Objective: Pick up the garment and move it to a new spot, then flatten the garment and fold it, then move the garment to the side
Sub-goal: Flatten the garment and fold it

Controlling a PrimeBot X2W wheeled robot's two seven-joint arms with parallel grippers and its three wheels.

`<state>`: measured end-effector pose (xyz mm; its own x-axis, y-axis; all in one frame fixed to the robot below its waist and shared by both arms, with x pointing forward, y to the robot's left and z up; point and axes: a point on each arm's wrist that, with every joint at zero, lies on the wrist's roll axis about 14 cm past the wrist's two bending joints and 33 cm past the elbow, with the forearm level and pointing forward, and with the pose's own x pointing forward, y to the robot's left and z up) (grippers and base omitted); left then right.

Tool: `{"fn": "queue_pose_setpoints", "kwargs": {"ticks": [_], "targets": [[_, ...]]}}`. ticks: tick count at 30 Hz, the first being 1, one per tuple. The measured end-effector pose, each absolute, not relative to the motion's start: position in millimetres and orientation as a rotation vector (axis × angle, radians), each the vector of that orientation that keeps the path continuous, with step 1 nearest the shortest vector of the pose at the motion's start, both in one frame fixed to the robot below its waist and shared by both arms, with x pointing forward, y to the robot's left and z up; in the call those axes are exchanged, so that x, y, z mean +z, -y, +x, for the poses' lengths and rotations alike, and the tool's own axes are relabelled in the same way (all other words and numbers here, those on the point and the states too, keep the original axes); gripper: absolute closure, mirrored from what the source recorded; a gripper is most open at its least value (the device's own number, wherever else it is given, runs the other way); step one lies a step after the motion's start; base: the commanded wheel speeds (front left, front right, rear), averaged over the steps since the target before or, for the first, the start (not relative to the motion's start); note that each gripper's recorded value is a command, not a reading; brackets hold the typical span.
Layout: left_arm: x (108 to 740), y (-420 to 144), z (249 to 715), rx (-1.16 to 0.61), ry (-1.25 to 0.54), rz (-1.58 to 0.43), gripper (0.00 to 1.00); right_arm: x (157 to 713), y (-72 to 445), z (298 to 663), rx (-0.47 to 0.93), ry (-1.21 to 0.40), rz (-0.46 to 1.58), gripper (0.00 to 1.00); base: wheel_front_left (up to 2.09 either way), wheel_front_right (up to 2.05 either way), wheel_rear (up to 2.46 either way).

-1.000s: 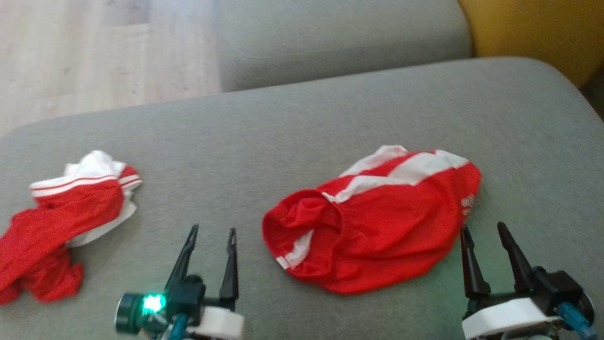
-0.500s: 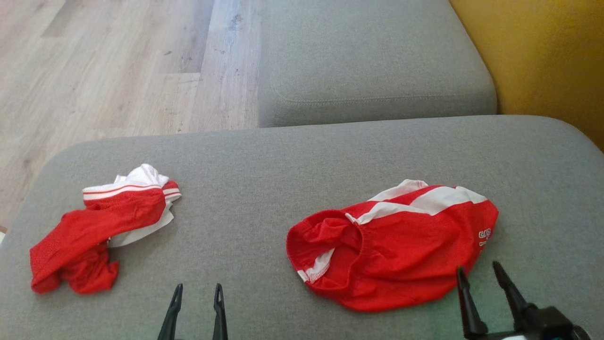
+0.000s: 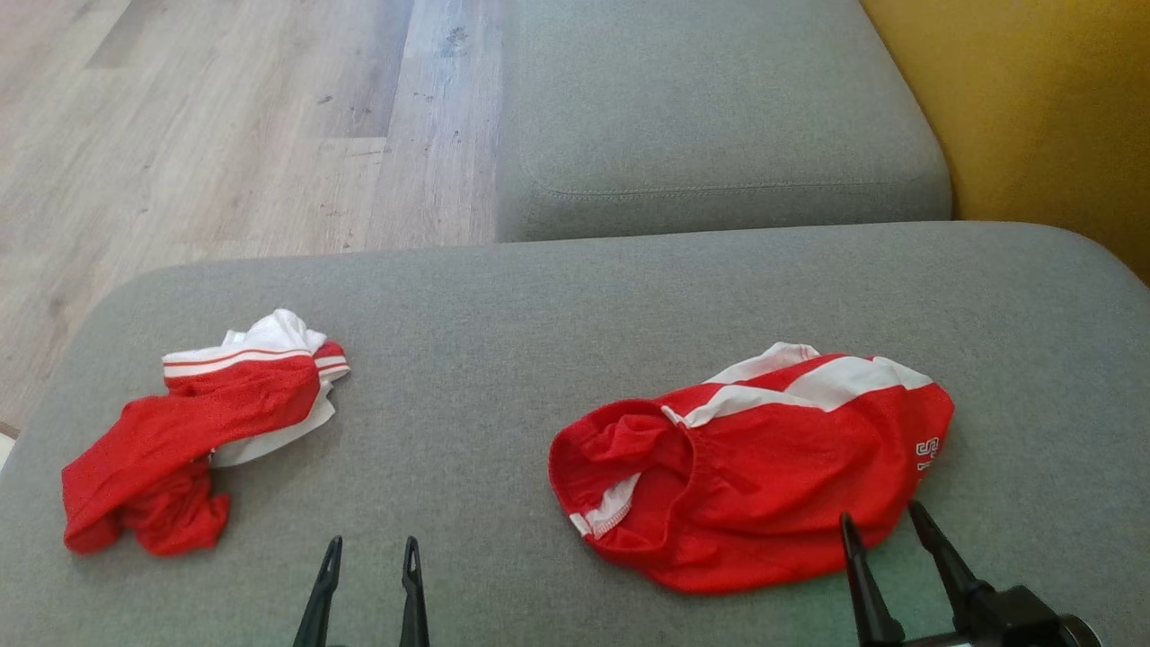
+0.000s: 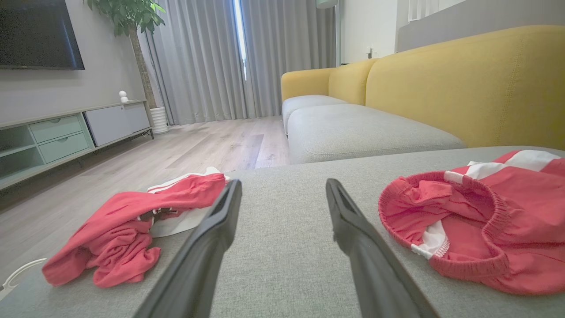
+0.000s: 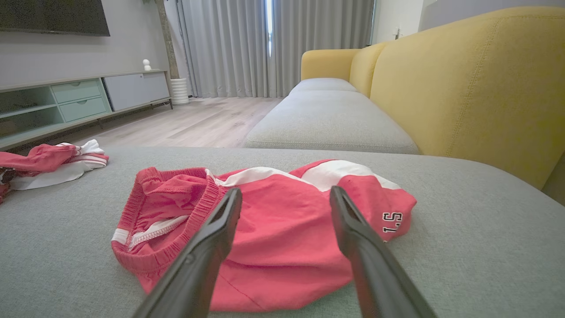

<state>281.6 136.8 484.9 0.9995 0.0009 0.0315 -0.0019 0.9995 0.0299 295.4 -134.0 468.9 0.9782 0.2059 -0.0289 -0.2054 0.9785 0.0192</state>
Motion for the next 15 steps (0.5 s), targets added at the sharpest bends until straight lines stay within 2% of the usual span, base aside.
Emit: {"fn": "queue_pose_setpoints", "kwargs": {"ticks": [15], "targets": [[481.7, -133.6, 282.5, -0.011, 0.020, 0.034, 0.00, 468.3, 129.0, 294.5, 0.221, -0.033, 0.019, 0.00, 0.00, 0.00, 0.00]]}}
